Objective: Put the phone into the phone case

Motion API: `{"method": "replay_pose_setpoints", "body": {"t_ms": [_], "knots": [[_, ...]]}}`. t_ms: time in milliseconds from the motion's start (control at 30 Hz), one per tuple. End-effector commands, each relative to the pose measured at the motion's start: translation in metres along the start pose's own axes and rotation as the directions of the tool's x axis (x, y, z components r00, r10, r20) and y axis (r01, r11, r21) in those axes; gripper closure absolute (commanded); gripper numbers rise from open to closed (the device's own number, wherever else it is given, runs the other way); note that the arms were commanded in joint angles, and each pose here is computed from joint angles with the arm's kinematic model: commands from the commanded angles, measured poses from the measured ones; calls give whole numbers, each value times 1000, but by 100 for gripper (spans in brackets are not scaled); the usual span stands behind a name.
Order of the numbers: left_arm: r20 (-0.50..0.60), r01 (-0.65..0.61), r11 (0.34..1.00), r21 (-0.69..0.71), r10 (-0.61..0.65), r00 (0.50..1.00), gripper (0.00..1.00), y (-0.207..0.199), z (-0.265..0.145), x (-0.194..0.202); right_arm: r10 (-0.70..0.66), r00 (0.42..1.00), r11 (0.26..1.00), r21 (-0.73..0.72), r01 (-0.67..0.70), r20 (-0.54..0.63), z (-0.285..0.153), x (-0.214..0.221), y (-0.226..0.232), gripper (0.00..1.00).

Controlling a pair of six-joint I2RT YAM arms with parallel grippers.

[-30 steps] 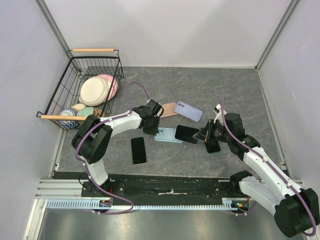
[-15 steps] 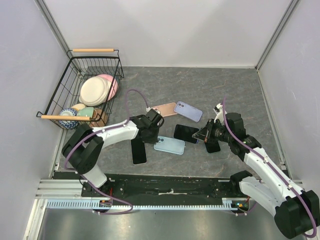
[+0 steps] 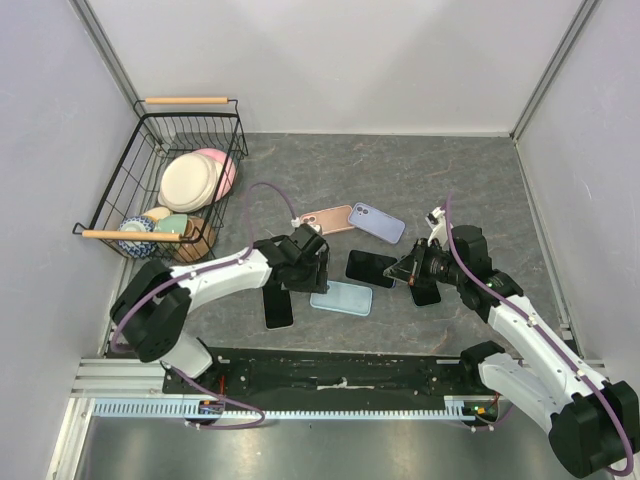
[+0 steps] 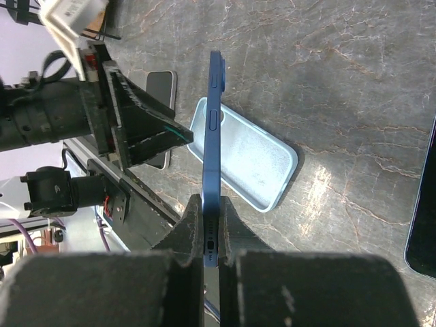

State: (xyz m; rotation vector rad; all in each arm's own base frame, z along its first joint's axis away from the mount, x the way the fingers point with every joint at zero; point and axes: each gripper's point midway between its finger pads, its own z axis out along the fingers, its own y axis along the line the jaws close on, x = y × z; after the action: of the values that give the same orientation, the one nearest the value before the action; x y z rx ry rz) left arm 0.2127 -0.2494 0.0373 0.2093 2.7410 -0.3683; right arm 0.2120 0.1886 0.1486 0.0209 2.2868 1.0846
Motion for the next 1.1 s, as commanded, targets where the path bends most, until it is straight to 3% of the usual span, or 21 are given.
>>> {"method": "replay_pose_setpoints", "body": {"t_ms": [0,100,300,600,900,1067], "knots": [[114,3,999,43,-8,993,29,-9,-23,-23,-52,997,995,-83,57,54,-5,-18,24,100],[143,-16,996,89,3,990,21,-17,-33,-29,-54,998,994,-89,58,45,-5,-16,24,100],[154,-39,965,261,-2,988,20,-32,-45,-36,-43,999,992,-117,44,11,-4,-8,26,100],[170,23,827,561,-142,975,20,-22,-71,-42,49,998,971,-231,-59,-50,4,5,37,100],[228,11,795,607,-188,955,20,-1,-88,-40,72,987,959,-262,-107,-140,27,27,37,100],[229,17,819,574,-181,956,20,7,-84,-36,105,977,955,-255,-150,-184,39,35,37,100]]}}
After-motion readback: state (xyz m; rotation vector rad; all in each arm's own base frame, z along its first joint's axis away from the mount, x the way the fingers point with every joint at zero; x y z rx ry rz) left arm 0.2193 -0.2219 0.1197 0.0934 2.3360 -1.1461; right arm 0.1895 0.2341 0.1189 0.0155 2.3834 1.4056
